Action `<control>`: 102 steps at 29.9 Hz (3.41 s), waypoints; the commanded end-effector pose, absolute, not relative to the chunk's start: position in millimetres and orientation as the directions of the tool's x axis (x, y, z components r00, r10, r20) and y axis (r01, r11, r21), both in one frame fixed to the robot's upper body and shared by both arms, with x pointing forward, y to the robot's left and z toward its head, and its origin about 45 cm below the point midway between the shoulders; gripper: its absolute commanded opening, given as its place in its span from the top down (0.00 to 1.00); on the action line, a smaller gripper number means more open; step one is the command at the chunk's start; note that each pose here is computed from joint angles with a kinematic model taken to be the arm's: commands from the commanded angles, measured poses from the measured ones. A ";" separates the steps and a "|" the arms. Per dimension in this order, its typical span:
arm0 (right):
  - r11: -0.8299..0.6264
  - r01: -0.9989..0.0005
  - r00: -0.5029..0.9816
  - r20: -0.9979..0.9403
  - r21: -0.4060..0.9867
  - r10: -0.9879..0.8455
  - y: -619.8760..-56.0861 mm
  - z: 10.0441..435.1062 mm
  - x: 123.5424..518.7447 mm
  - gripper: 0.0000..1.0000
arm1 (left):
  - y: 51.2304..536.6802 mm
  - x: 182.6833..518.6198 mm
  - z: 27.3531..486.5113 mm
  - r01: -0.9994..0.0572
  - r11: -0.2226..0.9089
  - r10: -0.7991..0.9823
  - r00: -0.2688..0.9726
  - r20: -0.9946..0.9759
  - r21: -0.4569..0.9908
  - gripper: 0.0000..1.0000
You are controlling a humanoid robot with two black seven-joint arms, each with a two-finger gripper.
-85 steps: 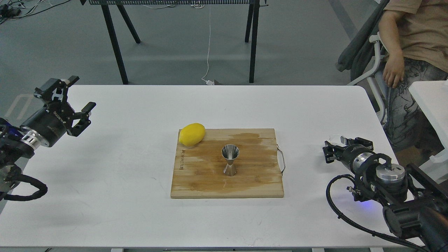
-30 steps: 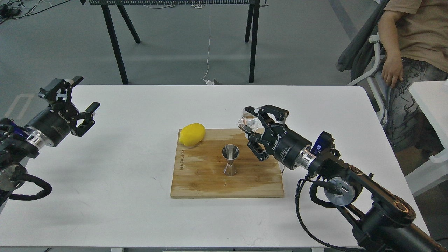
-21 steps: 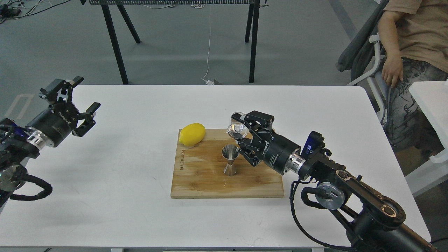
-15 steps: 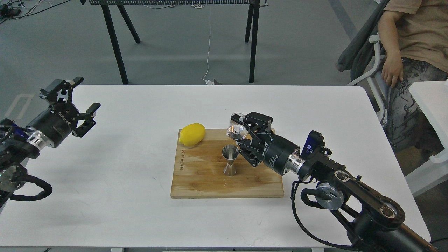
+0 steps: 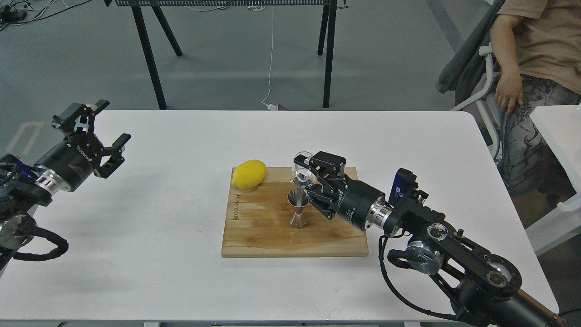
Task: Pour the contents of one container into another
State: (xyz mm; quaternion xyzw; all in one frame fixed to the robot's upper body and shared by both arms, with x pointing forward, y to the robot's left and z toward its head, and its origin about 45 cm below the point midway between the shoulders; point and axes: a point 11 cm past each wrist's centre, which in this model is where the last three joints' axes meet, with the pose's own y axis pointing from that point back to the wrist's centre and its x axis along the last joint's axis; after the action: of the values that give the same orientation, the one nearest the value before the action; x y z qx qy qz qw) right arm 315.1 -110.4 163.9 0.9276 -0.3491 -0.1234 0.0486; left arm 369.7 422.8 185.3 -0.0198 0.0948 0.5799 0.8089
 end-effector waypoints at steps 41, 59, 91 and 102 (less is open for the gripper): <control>-0.750 -0.606 0.788 0.069 0.265 -0.612 -108.3 150.3 315.7 0.53 | 422.8 369.7 185.3 -0.942 0.327 0.934 0.309 -0.176 0.078 0.08; -0.753 -0.595 0.802 0.146 0.281 -0.579 -102.2 150.3 317.0 0.53 | 423.0 369.9 185.7 -0.942 0.326 0.935 0.309 -0.177 0.076 0.08; -0.746 -0.610 0.793 0.199 0.269 -0.577 -114.8 161.8 327.8 0.53 | 423.7 369.8 186.1 -0.943 0.324 0.935 0.307 -0.176 0.076 0.08; -0.755 -0.589 0.808 0.250 0.290 -0.534 -117.1 158.7 325.2 0.53 | 423.6 369.8 186.0 -0.943 0.325 0.935 0.308 -0.175 0.077 0.08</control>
State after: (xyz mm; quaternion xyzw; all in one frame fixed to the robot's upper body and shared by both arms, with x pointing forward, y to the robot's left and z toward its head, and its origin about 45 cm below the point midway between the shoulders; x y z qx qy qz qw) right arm 325.3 -116.5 159.0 0.9337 -0.3018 0.0738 0.1779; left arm 369.8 423.7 186.1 -0.0204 0.0941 0.5807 0.8084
